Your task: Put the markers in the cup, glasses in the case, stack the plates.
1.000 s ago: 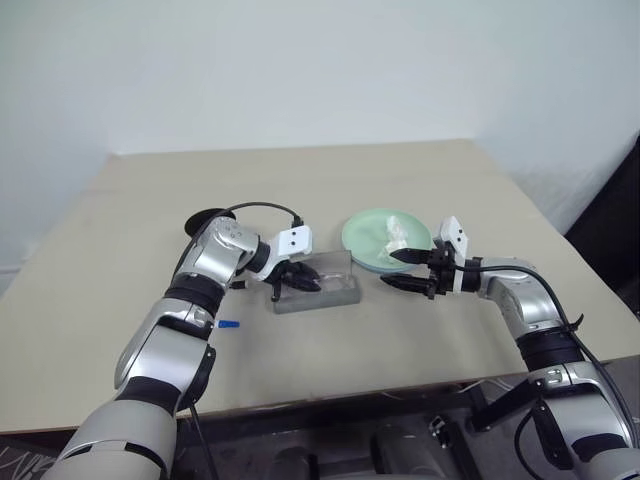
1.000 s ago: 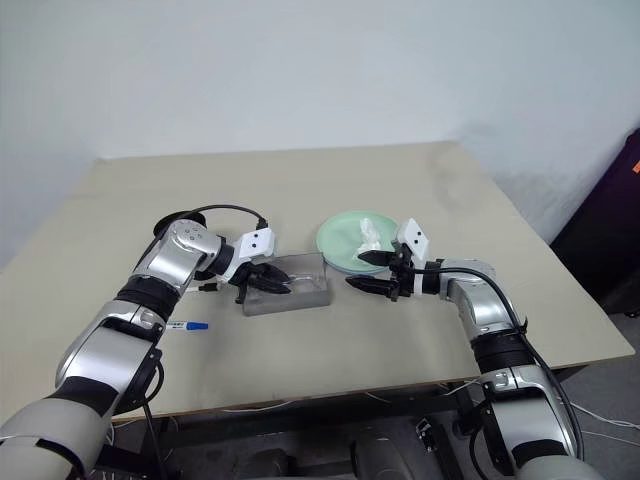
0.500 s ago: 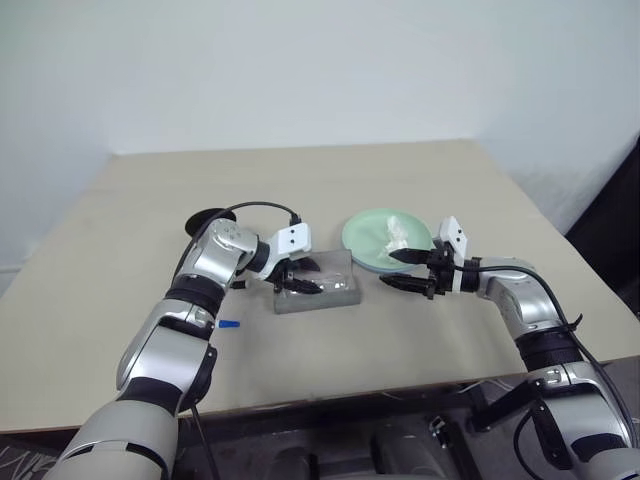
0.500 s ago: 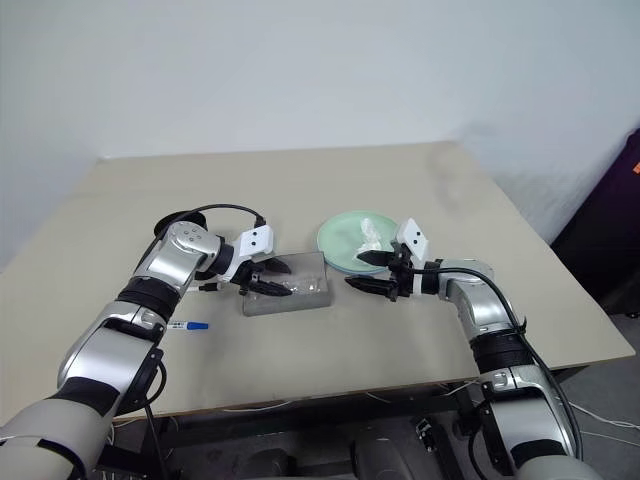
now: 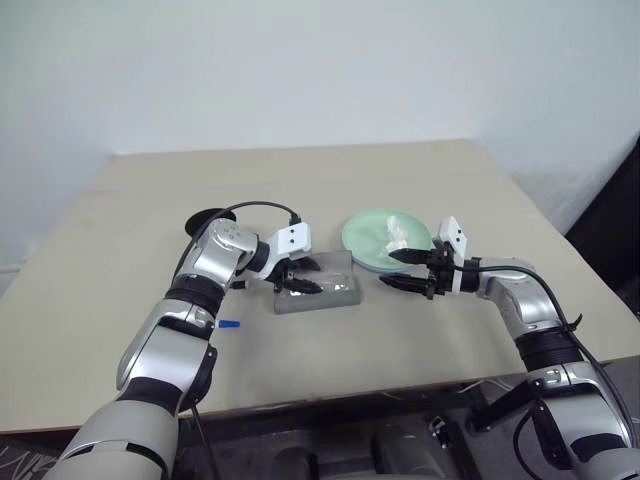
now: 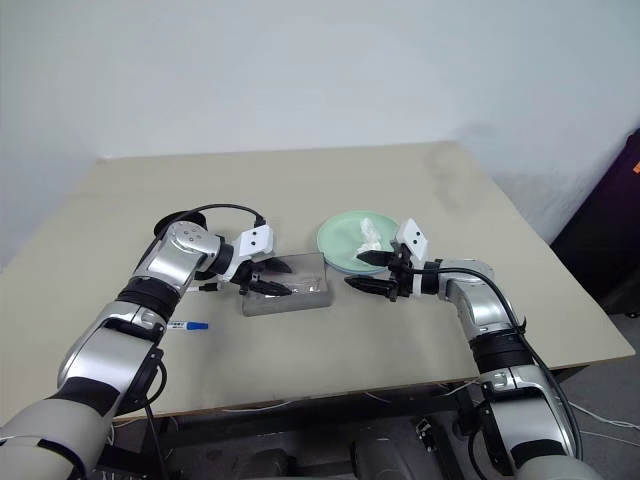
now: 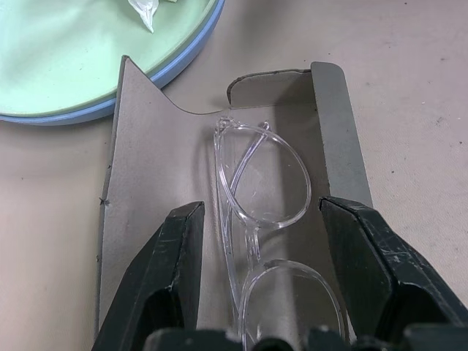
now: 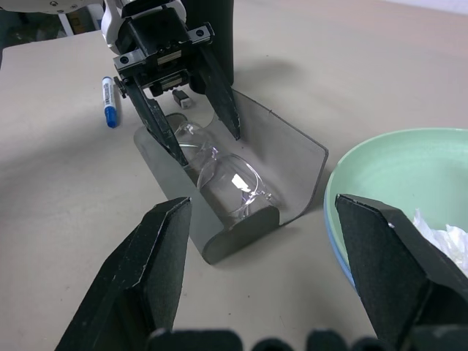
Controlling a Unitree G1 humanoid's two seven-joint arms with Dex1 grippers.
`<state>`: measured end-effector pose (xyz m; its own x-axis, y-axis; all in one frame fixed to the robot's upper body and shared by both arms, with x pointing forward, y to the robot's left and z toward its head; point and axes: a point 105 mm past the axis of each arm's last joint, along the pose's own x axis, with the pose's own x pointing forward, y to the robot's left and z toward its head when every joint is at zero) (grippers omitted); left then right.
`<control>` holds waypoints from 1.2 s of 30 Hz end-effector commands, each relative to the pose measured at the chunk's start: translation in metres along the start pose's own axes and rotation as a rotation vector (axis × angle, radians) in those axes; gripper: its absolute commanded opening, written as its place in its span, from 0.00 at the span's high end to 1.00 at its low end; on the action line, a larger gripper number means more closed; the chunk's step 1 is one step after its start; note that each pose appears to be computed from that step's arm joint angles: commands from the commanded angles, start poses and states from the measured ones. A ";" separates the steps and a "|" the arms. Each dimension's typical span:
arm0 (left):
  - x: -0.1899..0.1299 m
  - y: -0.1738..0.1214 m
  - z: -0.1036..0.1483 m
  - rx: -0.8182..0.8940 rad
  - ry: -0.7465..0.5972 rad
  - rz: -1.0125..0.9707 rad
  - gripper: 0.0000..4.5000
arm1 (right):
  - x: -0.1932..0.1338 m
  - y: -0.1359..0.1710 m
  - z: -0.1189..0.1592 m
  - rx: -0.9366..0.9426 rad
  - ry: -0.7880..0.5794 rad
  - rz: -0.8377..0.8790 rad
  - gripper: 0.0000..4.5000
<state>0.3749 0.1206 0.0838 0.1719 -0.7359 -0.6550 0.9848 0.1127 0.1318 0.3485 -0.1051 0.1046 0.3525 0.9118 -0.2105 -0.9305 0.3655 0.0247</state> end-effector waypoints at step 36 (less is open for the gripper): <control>-0.019 0.061 0.047 0.167 -0.095 0.441 0.99 | 0.001 -0.001 0.017 -0.054 -0.035 0.008 0.24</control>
<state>0.4264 0.1118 0.1267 0.5374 -0.7073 -0.4593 0.8285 0.3411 0.4440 0.3484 -0.1034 0.1043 0.3483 0.9138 -0.2089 -0.9321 0.3612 0.0258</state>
